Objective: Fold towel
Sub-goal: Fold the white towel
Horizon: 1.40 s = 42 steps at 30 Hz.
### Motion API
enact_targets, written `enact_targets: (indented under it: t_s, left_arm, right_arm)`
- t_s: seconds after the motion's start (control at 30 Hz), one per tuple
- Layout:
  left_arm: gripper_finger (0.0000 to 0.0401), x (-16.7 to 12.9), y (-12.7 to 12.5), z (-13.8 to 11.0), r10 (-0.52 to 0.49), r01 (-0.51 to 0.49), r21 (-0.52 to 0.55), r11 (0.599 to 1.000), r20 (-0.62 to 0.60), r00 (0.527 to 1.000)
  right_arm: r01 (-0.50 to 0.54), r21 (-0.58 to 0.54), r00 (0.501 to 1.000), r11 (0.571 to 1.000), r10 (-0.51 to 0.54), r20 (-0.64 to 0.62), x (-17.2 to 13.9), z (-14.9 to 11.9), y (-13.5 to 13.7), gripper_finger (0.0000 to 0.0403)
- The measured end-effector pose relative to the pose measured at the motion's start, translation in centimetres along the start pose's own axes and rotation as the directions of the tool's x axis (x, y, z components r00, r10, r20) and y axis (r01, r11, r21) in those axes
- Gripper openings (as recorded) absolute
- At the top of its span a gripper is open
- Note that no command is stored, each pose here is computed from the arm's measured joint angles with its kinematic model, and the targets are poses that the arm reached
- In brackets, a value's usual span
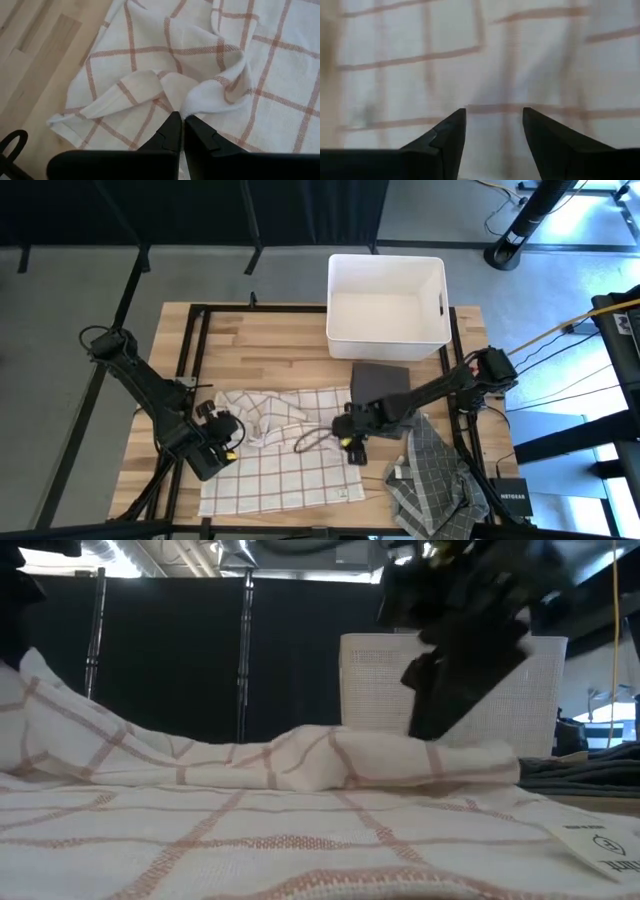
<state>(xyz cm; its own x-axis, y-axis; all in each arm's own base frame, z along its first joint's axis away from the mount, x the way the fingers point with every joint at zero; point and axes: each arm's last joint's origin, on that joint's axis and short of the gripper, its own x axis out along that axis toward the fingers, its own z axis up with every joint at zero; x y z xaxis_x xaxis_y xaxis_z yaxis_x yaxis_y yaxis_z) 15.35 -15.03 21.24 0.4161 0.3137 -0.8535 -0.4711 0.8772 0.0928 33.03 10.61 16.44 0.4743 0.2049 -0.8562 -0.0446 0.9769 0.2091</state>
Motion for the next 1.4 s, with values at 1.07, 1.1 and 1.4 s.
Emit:
enact_targets:
  t_s: [1.07,1.1,1.4]
  left_arm:
    - [0.0008,0.0,0.0,0.1,0.008,-0.008,0.021,1.0,0.034,0.999]
    - [0.0008,0.0,0.0,0.1,0.008,-0.008,0.021,1.0,0.034,0.999]
    - [0.0008,0.0,0.0,0.1,0.007,-0.008,0.021,1.0,0.035,0.999]
  right_arm:
    - [0.039,0.113,0.998,0.993,-0.034,-0.044,0.8,-1.8,-2.7,0.0198]
    - [0.01,0.117,0.999,0.993,-0.006,-0.04,0.8,-1.8,-2.6,0.0198]
    - [-0.263,0.169,0.964,0.95,0.266,0.008,0.7,-0.8,-1.5,0.0198]
